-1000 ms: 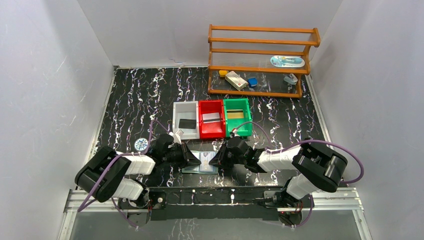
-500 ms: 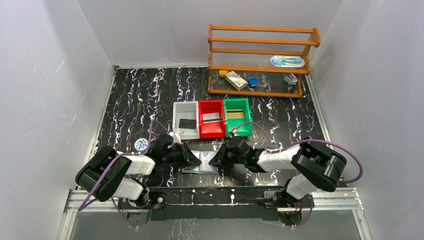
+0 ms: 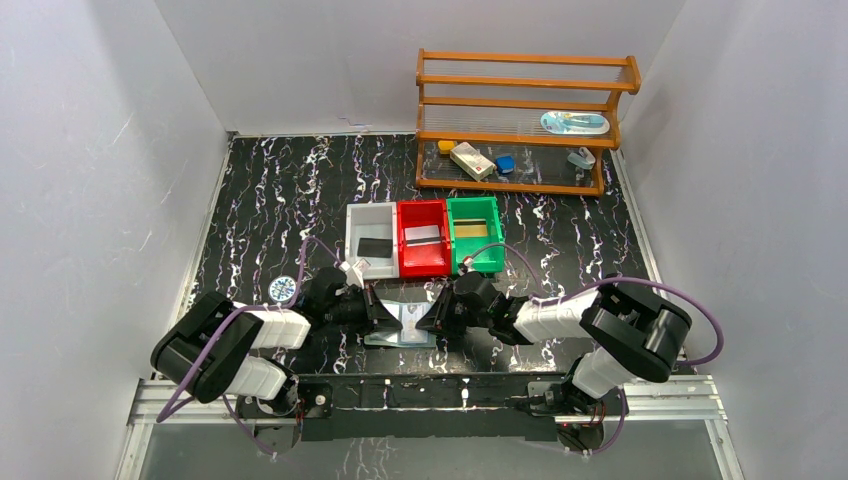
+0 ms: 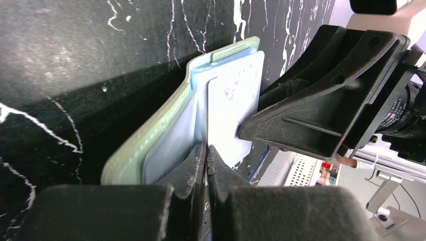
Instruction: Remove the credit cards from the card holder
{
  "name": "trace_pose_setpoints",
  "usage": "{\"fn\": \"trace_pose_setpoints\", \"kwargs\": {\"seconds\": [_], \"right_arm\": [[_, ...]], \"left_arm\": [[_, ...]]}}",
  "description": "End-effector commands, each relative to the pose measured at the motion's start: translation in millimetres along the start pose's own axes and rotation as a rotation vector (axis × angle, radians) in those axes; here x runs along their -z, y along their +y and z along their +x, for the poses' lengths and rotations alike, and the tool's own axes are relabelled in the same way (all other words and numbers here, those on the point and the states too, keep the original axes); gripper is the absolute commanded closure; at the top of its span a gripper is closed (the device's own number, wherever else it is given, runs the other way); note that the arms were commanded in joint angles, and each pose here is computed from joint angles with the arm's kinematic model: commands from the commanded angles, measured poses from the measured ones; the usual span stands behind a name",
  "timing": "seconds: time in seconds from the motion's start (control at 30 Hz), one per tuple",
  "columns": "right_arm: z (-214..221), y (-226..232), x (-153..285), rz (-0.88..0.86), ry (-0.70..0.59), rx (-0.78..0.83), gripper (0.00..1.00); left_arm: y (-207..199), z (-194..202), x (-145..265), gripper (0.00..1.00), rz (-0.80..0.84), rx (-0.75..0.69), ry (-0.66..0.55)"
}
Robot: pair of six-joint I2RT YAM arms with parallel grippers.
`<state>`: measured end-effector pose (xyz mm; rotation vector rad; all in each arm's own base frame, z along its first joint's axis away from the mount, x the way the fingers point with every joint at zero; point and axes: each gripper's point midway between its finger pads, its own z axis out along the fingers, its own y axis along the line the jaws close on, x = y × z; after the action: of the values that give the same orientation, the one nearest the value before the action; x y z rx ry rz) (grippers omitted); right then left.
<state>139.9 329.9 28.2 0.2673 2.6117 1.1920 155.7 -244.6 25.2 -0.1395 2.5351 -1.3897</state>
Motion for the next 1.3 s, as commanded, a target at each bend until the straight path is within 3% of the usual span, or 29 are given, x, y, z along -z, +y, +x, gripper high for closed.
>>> {"fn": "trace_pose_setpoints", "kwargs": {"seconds": [0.0,0.13,0.33,0.53,0.83,1.27], "right_arm": [[7.3,-40.2,-1.0,0.134,0.003,0.014,0.66],[0.4,-40.1,6.4,0.147,-0.031,0.020,0.56],[-6.3,-40.0,15.8,0.162,-0.063,0.029,0.53],[-7.7,-40.2,19.2,0.159,-0.074,0.025,0.54],[-14.2,-34.6,25.7,0.175,-0.097,0.047,0.66],[-23.6,12.3,27.5,0.064,-0.096,0.136,0.66]], "left_arm": [[-48.5,5.8,4.3,1.00,0.168,-0.105,0.078],[-39.9,3.9,5.4,1.00,0.116,-0.113,0.057],[-34.6,2.3,5.7,1.00,0.082,-0.118,0.045],[-32.1,2.0,4.9,1.00,0.071,-0.112,0.043],[-19.7,-1.2,9.8,1.00,-0.019,-0.115,0.015],[-22.8,-1.5,8.1,1.00,-0.002,-0.110,0.020]]}}
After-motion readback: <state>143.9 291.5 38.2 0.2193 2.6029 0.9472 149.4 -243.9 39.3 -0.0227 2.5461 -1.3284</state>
